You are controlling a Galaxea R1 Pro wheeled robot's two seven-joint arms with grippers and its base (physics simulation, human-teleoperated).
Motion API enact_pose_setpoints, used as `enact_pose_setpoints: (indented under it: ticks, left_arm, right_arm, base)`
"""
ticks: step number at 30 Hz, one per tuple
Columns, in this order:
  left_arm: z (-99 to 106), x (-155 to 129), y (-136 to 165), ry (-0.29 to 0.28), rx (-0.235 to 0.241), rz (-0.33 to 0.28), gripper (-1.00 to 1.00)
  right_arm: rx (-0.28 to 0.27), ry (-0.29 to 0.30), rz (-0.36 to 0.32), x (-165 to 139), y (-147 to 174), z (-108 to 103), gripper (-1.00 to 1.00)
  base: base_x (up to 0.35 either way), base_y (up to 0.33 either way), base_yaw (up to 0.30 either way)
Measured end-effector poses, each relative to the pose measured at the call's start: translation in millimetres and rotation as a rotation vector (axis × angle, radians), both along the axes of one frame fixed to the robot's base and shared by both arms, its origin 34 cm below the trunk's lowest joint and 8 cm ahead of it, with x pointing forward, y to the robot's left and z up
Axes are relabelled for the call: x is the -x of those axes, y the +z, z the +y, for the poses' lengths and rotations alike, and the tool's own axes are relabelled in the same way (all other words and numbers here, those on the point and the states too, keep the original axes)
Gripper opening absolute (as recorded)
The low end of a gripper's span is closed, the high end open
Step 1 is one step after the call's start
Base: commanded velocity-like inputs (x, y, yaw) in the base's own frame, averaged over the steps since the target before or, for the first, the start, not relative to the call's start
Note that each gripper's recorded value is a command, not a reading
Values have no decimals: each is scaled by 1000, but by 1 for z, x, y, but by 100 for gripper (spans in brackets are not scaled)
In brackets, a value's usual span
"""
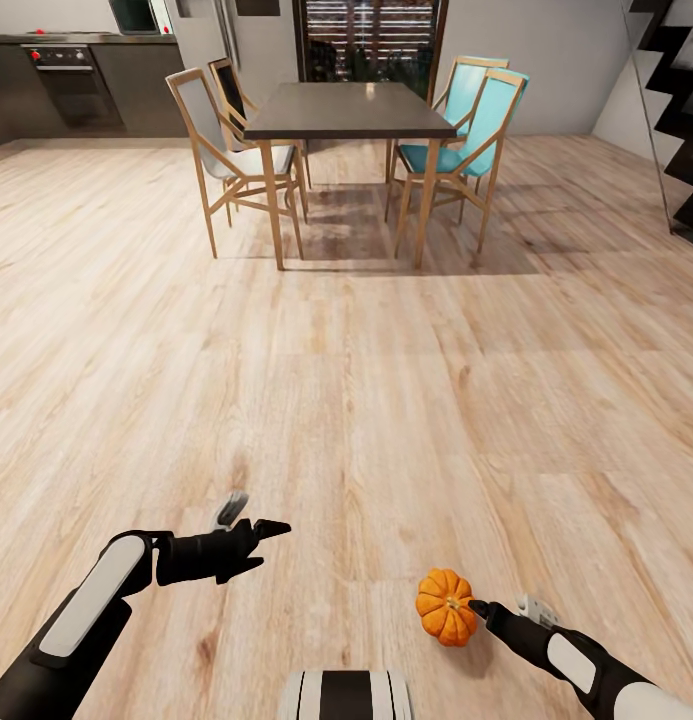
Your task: Place each of the two pumpkins and all three candles from the living room inside a cabinet in the living room (use any cabinet), then make sure every cabinet is closed, and position the cauldron so it is next to a table in the living room.
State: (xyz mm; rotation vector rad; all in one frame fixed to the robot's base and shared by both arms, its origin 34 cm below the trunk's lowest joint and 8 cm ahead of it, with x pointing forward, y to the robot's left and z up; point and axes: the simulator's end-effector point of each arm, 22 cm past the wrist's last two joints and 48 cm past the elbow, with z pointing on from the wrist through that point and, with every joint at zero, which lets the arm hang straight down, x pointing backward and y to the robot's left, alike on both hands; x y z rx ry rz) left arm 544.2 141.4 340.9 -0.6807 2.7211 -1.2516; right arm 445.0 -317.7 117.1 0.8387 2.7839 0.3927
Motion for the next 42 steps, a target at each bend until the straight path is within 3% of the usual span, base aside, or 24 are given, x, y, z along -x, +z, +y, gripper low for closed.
enact_pose_setpoints:
  ticks: [7,12,16,42]
  left_arm:
    - [0,0,0,0,1,0,100]
    - [-1,2,-6,0,1,12,100]
    - [-1,3,-8,0,1,16,100]
    - [-1,14,-37,0,1,78,100]
  right_arm:
    - [0,0,-7,-2,1,0,100]
    - [-75,12,-51,-7,3,15,100]
    - [-95,14,-59,-8,4,19,100]
    - [-97,10,4,18,-20,19,100]
  base:
    - [0,0,0]
    - [0,0,0]
    - [0,0,0]
    - [0,0,0]
